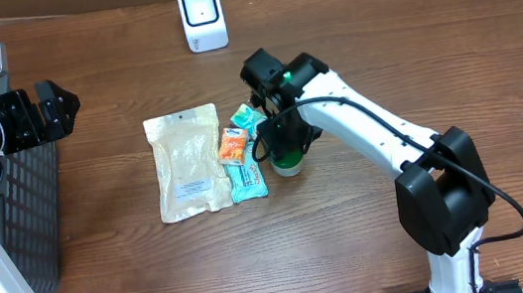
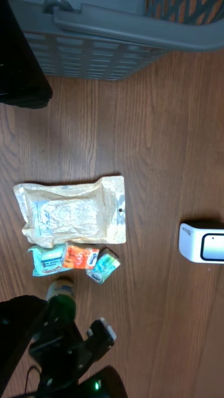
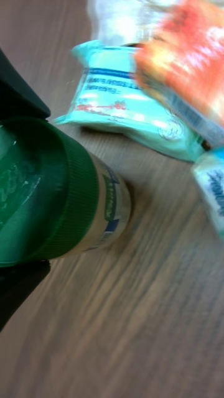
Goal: Scan the item barcode
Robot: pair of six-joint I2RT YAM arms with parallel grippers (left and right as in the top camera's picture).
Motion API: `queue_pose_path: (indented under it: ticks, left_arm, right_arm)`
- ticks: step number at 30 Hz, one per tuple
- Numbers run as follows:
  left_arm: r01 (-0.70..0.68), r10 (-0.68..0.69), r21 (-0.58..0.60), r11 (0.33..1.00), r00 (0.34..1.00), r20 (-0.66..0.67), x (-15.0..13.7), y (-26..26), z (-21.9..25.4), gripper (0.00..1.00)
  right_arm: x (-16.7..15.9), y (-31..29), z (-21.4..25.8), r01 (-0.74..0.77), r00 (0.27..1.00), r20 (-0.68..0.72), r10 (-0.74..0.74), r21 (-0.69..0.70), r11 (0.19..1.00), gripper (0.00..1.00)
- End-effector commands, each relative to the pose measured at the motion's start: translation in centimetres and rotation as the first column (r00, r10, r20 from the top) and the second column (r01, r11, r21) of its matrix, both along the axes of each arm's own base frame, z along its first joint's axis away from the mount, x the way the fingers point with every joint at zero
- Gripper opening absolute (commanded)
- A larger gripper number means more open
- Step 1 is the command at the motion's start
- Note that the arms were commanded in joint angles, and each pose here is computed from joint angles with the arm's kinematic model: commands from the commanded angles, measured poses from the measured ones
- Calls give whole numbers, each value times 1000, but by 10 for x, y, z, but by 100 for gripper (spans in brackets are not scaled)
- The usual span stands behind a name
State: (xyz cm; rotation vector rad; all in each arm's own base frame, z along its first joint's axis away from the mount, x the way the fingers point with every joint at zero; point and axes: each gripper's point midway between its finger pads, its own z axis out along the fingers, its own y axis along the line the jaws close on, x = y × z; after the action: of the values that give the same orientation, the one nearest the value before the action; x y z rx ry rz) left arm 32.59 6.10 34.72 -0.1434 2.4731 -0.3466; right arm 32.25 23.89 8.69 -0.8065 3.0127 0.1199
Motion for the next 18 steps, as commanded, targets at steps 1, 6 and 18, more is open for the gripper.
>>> queue_pose_path:
  ticks: [1,6,18]
  left_arm:
    - [26,-26,18,1000,999,37,-4,-3,9,100]
    - [26,-26,18,1000,999,38,-3,-3,9,100]
    - [26,-26,18,1000,999,38,-3,-3,9,100]
  right_arm:
    - [8,4,19,-338,939,71,337,3,941,48]
    - [6,4,18,-545,835,80,544,-11,838,47]
    - [6,2,18,-756,652,107,750,19,654,53]
